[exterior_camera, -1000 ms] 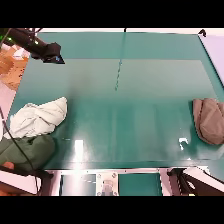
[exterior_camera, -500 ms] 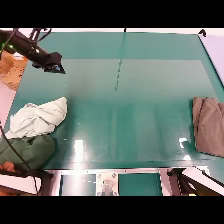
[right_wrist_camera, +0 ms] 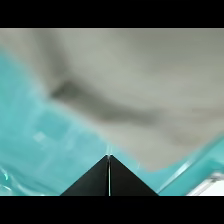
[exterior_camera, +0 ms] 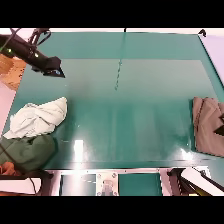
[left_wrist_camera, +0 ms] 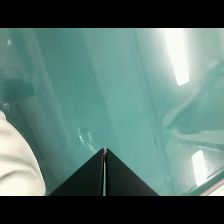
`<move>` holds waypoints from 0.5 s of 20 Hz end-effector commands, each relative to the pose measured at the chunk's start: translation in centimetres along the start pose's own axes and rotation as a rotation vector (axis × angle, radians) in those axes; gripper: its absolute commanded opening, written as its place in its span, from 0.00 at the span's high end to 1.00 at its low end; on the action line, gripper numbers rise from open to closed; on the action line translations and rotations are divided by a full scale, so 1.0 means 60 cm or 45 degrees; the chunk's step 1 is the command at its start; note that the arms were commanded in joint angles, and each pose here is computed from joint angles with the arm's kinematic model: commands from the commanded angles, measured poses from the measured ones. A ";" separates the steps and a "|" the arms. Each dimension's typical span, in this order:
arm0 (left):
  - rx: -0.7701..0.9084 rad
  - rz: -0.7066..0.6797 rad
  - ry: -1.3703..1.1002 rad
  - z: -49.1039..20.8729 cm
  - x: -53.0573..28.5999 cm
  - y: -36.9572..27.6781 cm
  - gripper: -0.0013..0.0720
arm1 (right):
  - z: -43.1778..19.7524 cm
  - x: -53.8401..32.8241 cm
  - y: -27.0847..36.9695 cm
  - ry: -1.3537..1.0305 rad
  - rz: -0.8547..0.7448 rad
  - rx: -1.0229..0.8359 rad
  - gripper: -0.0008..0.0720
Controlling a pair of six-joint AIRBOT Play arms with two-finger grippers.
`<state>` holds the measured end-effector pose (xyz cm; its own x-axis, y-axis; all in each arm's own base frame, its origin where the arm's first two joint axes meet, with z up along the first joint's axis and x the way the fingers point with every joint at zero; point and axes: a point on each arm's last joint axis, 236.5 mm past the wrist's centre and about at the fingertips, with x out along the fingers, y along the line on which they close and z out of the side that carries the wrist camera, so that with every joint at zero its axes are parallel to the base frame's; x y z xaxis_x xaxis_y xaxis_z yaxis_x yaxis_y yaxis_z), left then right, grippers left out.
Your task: Fold the shirts.
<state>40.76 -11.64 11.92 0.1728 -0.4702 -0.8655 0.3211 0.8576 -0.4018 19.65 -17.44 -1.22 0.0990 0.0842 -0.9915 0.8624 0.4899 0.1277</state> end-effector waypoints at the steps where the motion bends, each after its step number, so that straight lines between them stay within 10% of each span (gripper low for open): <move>1: -0.076 -0.009 0.027 -0.065 0.021 -0.005 0.95 | -0.079 0.024 0.098 0.037 0.090 -0.311 0.97; 10: -0.300 -0.027 0.139 -0.276 0.106 -0.008 0.95 | -0.263 0.061 0.233 0.058 0.226 -0.898 0.97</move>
<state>28.45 -11.59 3.51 0.0817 -0.4739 -0.8768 0.1309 0.8772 -0.4620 24.28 0.30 -2.64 0.1748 0.2140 -0.9611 0.4120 0.8706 0.2688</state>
